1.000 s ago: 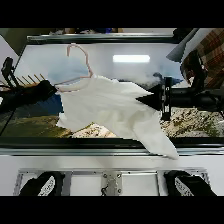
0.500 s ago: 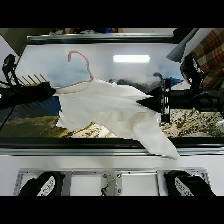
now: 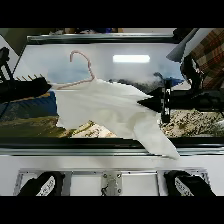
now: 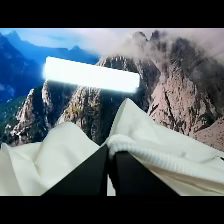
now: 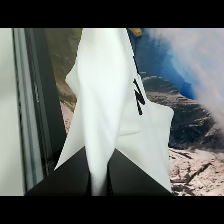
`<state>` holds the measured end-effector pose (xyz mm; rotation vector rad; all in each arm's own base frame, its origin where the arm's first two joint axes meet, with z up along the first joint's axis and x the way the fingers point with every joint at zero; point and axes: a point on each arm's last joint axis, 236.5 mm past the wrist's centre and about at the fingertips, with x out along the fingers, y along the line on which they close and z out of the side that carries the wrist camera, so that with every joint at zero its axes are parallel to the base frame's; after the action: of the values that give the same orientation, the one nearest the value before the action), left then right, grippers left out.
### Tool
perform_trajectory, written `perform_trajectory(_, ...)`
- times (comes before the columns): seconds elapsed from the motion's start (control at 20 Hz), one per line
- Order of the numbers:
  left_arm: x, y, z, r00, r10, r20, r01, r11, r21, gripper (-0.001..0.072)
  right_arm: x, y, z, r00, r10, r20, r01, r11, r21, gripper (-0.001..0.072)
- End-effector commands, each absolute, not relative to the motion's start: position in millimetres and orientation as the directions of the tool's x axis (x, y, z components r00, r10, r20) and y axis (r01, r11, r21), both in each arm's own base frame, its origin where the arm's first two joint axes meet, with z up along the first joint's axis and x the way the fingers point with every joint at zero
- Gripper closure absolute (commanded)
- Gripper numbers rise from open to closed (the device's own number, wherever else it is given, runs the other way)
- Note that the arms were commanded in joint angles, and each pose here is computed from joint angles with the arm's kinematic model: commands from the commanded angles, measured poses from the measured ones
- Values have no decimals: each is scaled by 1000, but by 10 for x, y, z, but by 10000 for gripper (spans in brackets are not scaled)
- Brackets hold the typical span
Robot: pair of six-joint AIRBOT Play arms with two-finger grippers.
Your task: Fold the clothes and pants, and hang the long-sleeved shirts on hangers.
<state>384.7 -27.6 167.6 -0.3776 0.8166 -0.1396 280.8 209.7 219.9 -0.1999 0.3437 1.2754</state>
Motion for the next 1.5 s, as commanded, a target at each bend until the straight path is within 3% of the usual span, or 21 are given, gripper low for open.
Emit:
perform_trajectory(0.0, 3836, -585, 2003, 671, -333, -663, 81, 921, -381, 687, 2750, 2110, 2180, 226, 902, -367, -963, 264, 58, 686)
perform_trajectory(0.3, 3990, -1026, 2309, 596, -418, -686, 222, 906, -360, 687, 2713, 2115, 2171, 210, 904, -371, -964, 256, 78, 686)
perform_trajectory(0.65, 4182, -1075, 2430, 528, -436, -729, 371, 890, -264, 686, 2412, 2133, 2101, 83, 912, -401, -976, 155, 150, 686)
perform_trajectory(0.9, 4096, -1563, 2537, 431, -548, -717, 528, 798, -292, 686, 2368, 2190, 2228, 64, 936, -347, -977, 130, 170, 686)
perform_trajectory(1.15, 3986, -1802, 2500, 383, -569, -727, 580, 761, -291, 686, 2612, 2209, 2372, 167, 944, -286, -960, 221, 169, 686)
perform_trajectory(1.45, 3919, -1942, 2514, 342, -627, -700, 608, 716, -344, 686, 2591, 2243, 2480, 158, 958, -240, -962, 203, 180, 686)
